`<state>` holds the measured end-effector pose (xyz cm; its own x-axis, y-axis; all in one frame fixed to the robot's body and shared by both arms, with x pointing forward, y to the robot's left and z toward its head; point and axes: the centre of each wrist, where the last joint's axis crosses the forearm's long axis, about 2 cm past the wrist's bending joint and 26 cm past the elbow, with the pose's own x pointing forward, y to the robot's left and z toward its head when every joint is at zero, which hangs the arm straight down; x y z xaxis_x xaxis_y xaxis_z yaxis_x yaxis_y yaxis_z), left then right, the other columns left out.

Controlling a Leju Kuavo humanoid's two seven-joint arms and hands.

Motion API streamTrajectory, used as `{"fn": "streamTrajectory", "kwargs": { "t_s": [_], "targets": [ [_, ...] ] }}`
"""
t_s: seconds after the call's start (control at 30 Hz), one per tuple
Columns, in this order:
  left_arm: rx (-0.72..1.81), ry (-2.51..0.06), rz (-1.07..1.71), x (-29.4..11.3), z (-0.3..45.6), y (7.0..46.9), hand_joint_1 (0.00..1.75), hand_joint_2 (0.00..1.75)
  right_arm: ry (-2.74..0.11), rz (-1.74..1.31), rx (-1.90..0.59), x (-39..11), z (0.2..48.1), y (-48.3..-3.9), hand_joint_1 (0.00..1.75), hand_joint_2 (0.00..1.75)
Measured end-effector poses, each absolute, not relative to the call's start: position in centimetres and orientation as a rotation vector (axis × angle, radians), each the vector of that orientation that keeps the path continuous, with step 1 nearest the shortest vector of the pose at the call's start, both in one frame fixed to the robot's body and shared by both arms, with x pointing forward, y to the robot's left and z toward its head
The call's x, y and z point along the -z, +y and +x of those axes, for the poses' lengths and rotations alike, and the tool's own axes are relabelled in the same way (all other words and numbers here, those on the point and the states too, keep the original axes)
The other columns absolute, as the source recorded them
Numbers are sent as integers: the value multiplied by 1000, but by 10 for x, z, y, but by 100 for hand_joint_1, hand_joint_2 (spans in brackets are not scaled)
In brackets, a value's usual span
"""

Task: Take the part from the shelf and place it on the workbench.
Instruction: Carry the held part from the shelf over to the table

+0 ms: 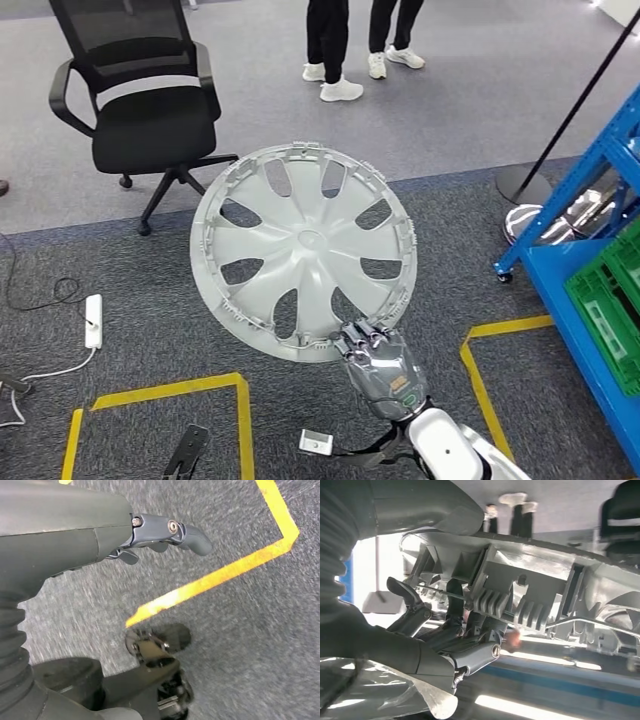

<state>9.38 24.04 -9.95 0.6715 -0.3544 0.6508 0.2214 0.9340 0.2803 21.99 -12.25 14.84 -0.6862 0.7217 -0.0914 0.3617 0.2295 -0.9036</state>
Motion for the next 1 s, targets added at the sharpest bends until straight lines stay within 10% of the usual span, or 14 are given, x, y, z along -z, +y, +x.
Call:
{"fn": "streamTrajectory", "kwargs": {
  "t_s": [1.0],
  "targets": [
    [304,-769,191,101,92,248,0,175,-2185,-965,-1446,-162,232,-103,175,175]
  ]
}}
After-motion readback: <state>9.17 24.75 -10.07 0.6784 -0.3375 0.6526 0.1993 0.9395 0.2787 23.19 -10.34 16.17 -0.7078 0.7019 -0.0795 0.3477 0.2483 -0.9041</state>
